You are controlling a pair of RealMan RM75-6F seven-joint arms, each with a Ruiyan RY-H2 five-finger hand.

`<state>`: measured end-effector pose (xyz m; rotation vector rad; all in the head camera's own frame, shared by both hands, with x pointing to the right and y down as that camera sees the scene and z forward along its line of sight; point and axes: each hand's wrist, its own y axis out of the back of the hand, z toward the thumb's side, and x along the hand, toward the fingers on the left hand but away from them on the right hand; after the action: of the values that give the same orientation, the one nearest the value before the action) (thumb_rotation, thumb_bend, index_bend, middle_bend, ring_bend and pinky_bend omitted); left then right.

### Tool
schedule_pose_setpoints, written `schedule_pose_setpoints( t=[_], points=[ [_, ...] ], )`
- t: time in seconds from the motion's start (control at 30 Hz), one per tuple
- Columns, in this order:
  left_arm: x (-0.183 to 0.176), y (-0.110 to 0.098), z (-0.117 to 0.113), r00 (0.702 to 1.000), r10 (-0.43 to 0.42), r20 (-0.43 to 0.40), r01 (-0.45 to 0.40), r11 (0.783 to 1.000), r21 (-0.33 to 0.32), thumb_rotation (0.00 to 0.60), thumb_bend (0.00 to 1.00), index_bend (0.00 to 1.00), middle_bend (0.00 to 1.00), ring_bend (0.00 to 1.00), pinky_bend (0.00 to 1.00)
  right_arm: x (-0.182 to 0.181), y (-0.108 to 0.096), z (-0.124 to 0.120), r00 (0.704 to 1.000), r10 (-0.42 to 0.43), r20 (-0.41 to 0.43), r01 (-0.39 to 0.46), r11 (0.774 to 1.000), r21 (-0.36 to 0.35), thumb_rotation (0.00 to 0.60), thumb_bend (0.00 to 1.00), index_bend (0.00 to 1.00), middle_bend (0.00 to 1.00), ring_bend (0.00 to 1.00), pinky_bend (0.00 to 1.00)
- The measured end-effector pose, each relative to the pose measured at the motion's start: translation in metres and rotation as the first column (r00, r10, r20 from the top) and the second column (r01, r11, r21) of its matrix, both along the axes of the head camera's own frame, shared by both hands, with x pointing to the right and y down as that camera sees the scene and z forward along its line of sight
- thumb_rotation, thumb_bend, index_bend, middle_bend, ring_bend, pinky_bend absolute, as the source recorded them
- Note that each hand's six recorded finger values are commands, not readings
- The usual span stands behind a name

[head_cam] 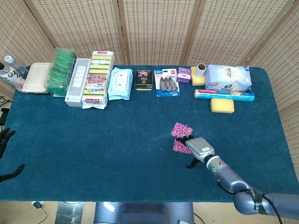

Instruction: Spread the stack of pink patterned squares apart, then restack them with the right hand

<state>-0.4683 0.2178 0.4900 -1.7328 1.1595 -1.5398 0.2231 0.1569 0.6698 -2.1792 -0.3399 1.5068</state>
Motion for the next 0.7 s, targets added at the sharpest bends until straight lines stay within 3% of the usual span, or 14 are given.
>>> schedule_pose_setpoints(
  t=[0.27,0.7],
  points=[
    [0.000,0.001,0.000,1.000,0.001,0.000,-0.001,1.000,-0.001,0.600,0.23,0.00,0.00,0.00,0.06,0.001,0.006,0.020,1.000,0.011,-0.016,-0.012,0.999,-0.052,0.557,0.02,0.12,0.13,0.08,0.26],
    [0.001,0.002,0.000,1.000,0.000,-0.001,0.000,1.000,-0.002,0.600,0.23,0.00,0.00,0.00,0.06,0.002,0.036,0.017,0.997,-0.064,-0.034,0.061,0.995,-0.084,0.555,0.02,0.13,0.14,0.09,0.28]
  ],
)
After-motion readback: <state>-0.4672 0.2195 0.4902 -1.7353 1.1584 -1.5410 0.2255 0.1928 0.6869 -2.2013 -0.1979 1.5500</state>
